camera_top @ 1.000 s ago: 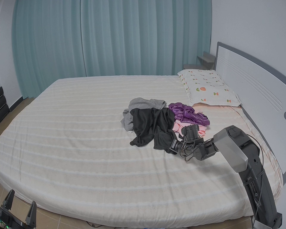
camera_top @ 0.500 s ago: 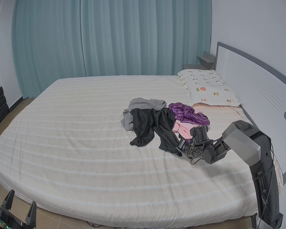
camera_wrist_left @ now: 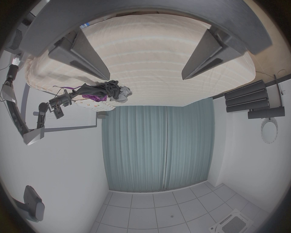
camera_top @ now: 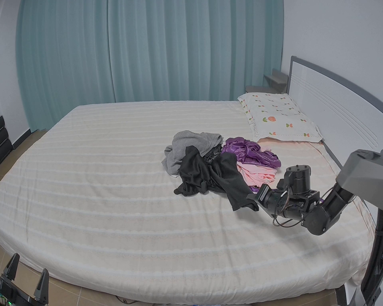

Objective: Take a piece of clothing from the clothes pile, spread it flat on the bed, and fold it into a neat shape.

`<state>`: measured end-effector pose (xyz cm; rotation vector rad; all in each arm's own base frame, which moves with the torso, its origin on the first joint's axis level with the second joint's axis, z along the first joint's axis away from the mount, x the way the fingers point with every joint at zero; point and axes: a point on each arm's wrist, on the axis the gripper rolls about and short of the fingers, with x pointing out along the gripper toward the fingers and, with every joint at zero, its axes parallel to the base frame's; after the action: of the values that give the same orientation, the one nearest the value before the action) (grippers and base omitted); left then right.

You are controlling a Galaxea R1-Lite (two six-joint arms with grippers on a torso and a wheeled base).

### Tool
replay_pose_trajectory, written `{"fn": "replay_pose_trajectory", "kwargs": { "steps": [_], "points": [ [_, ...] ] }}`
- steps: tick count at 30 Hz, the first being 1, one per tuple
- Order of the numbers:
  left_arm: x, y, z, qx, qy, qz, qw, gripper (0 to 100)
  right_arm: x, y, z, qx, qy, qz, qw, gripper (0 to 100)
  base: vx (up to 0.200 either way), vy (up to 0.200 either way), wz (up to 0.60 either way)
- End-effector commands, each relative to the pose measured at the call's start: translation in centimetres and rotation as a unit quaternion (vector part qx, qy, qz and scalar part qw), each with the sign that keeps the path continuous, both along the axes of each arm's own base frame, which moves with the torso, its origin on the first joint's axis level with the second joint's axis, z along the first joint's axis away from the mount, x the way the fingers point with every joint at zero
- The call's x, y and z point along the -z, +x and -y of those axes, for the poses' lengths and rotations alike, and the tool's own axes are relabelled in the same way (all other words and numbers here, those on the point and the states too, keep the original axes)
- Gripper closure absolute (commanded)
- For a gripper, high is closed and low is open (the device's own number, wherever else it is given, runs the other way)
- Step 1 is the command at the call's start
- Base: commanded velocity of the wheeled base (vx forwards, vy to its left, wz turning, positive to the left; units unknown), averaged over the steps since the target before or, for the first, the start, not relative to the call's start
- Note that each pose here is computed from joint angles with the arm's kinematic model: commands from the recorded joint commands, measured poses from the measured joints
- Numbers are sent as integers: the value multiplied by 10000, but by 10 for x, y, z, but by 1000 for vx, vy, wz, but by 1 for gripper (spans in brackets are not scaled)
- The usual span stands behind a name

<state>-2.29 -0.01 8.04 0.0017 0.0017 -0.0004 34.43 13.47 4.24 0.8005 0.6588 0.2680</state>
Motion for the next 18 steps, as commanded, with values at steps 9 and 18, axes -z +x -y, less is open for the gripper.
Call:
{"fn": "replay_pose_trajectory", "kwargs": {
  "steps": [9, 18],
  "points": [
    [5, 1, 0, 44, 22, -45, 10000, 0, -110, -79, -2, -483, 570, 1318, 9885, 100, 0, 0, 0],
    [5, 0, 0, -25, -16, 1, 10000, 0, -146, -96, -7, -686, 857, 1931, 9750, 100, 0, 0, 0]
  ]
}}
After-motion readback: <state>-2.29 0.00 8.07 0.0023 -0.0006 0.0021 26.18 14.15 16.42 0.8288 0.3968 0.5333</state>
